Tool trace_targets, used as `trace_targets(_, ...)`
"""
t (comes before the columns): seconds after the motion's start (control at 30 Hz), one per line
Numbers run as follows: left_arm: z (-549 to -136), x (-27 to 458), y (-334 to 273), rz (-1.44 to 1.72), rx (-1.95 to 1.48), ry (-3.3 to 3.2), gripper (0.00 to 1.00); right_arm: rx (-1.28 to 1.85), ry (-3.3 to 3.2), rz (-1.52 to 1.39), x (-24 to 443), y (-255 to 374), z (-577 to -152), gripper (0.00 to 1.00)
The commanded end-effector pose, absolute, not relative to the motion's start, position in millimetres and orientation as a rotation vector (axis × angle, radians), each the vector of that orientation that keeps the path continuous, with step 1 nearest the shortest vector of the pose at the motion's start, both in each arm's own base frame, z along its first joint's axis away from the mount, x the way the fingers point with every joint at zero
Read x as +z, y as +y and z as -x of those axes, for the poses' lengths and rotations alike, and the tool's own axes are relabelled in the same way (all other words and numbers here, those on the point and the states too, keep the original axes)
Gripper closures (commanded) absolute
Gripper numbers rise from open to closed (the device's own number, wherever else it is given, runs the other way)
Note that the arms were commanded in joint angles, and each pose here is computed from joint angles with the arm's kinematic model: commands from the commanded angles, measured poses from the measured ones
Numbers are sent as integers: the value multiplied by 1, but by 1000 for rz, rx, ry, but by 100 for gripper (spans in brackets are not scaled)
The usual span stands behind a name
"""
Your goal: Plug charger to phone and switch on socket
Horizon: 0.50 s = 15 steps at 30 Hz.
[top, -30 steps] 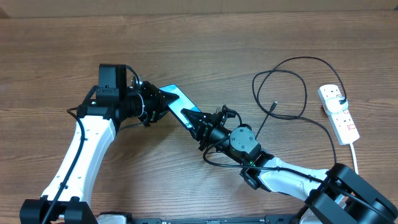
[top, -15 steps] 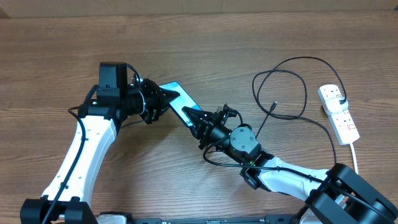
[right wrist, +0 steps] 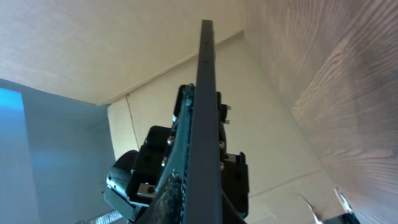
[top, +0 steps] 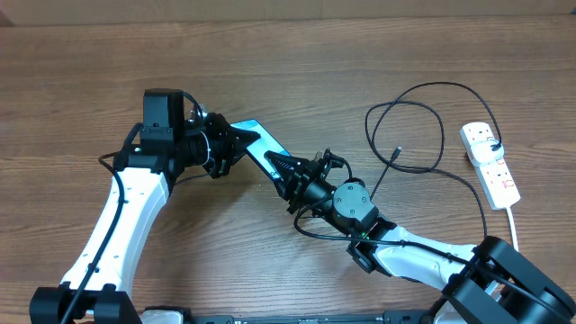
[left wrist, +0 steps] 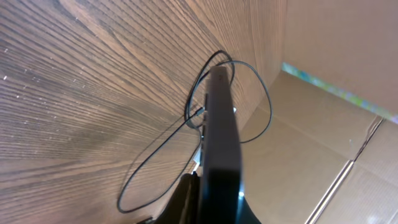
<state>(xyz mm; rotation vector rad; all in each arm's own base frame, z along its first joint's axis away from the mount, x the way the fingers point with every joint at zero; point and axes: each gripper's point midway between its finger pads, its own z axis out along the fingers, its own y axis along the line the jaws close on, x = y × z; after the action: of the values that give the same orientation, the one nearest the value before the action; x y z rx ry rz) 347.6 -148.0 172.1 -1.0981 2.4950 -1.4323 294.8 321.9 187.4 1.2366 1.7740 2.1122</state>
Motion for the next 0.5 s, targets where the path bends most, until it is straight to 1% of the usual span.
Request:
trace_targets(0.0,-352,179,-149,1183,-1475,2455,95,2223,1731,-1365,199,326,-293,82)
trace_targets(0.13,-356,175,-143,1203,-1417,2439,96,2223,1736,-1364,198,327,-292,67)
trace_targets(0.23,-363,168,-132,1209,-1310,2416,96,2218,1766,-1365,195,328,-290,47)
trace_targets(0.27,-366,166,-128,1195,-1267,2408,96,2209,1785,-1370,192,329,-289,32)
trace_targets(0.33,-371,164,-119,1125,-1204,2398,96,2165,1828,-1381,183,330,-287,14)
trace_targets(0.37,-373,164,-114,1080,-1175,2397,96,2135,1849,-1389,177,329,-287,1)
trace_targets(0.47,-374,162,-101,989,-1127,2410,96,1977,1942,-1498,144,324,-286,0)
